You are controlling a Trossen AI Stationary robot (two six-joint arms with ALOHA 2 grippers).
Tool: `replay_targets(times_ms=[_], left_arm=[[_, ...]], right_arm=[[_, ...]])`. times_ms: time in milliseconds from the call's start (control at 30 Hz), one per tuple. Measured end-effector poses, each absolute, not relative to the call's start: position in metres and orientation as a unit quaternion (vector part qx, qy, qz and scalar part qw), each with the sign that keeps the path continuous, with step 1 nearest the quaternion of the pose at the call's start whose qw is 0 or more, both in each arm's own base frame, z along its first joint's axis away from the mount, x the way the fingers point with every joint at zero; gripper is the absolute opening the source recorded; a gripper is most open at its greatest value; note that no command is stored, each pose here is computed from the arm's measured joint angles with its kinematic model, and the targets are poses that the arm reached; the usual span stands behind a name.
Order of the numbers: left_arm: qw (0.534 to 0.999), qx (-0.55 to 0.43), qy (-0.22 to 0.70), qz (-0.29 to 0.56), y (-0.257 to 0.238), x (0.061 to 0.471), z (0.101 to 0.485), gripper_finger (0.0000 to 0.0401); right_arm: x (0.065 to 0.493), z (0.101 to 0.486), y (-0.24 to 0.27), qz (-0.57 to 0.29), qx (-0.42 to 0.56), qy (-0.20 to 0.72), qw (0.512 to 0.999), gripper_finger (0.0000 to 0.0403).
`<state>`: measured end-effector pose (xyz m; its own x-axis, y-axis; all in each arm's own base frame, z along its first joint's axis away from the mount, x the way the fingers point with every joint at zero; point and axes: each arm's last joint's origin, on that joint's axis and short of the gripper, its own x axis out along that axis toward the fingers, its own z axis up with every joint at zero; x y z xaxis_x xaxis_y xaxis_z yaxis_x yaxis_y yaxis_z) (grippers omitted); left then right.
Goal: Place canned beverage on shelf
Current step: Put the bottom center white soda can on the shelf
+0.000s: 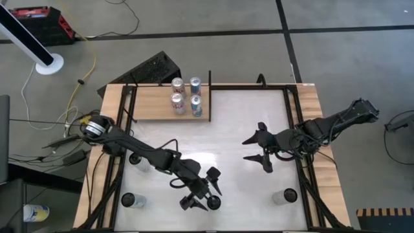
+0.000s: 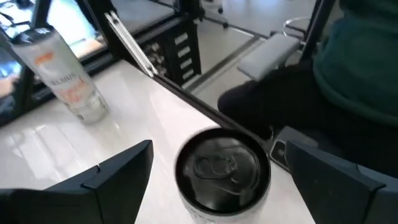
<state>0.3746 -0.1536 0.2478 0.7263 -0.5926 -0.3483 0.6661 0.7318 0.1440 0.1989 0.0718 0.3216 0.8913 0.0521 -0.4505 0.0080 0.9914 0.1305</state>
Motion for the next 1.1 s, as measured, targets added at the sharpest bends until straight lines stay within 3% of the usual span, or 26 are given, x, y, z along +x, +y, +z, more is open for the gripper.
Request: replay_targets(times_ms=[567, 767, 1000, 1100], left_arm=[[0.908, 0.105, 0.156, -0.375, -0.152, 0.387, 0.222, 0.0334], [0.907, 0.107, 0.153, -0.377, -0.151, 0.388, 0.221, 0.0306], [0.914, 0.109, 0.154, -0.359, -0.15, 0.389, 0.222, 0.0238], [0.927, 0.094, 0.161, -0.325, -0.147, 0.389, 0.226, 0.0238]], right_arm=[[0.199, 0.321, 0.072, 0.01, 0.068, 0.233, 0.97, 0.0302], [0.199, 0.321, 0.072, 0.01, 0.068, 0.233, 0.97, 0.0302], [0.199, 0.321, 0.072, 0.01, 0.068, 0.233, 0.97, 0.0302], [0.199, 0.321, 0.072, 0.008, 0.067, 0.233, 0.97, 0.0302]])
